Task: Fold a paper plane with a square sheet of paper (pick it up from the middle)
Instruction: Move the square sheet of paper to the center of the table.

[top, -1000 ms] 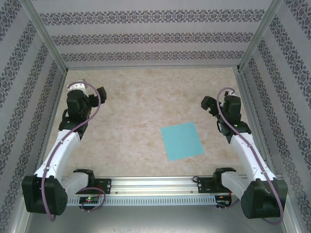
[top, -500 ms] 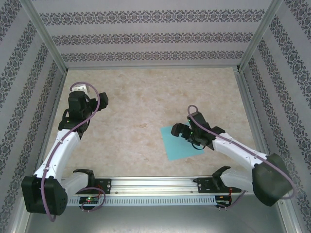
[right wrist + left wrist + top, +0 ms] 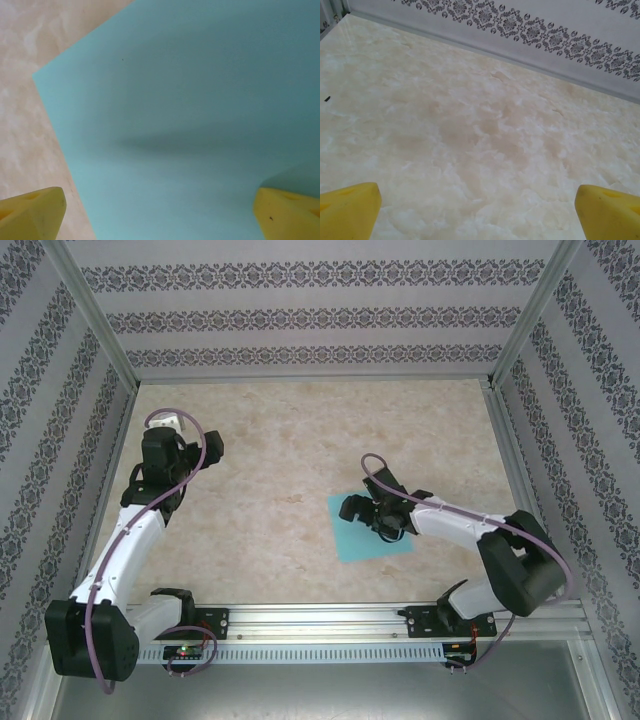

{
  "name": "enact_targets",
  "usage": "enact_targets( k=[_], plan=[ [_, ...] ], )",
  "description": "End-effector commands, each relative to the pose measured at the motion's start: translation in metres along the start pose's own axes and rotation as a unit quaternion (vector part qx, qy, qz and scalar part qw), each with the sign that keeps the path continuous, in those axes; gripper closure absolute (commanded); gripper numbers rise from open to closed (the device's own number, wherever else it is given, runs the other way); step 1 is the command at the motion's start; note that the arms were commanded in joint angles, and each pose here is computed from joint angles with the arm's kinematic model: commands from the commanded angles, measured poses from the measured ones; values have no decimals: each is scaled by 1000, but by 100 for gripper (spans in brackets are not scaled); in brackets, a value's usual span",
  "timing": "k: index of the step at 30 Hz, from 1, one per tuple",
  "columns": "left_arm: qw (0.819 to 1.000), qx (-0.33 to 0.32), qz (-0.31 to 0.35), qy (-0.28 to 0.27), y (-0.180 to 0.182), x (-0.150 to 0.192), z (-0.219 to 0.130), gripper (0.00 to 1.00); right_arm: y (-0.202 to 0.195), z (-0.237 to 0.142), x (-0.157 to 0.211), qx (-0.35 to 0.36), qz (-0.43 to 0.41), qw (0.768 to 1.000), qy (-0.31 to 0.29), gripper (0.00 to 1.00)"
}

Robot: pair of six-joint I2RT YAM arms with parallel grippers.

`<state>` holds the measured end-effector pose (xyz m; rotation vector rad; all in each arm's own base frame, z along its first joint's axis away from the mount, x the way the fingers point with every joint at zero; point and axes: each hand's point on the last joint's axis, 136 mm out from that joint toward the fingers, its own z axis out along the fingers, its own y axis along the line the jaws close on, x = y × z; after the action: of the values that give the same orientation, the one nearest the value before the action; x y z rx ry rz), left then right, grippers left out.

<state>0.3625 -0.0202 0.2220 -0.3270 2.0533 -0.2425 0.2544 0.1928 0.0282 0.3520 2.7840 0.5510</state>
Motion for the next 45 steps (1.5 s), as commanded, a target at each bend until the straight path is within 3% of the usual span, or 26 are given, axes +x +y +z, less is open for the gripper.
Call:
enact_targets(
  k=[1,8,15,18,23,26,32,45],
  plan=[
    [1000,13,-8,8,-6,5,2,0,15,15,-13,-3,-6,1000,-9,3],
    [998,45,-26,35,-17,14,7,0,52,45,-57,13,-55,998,-28,5],
    [995,75,-39,50,-29,15,9,0,70,88,-76,58,-127,990,19,8],
    [995,74,-40,53,-29,15,8,0,91,80,-89,44,-143,989,6,8],
    [994,74,-41,65,-28,21,10,0,122,33,-114,26,-196,980,-40,5],
    [994,72,-41,72,-28,24,11,0,116,20,-120,60,-245,967,-41,2],
    [993,69,-39,82,-26,30,15,0,88,33,-122,136,-295,946,12,2],
    [993,63,-37,97,-24,35,20,0,96,61,-122,126,-296,945,58,2]
  ],
)
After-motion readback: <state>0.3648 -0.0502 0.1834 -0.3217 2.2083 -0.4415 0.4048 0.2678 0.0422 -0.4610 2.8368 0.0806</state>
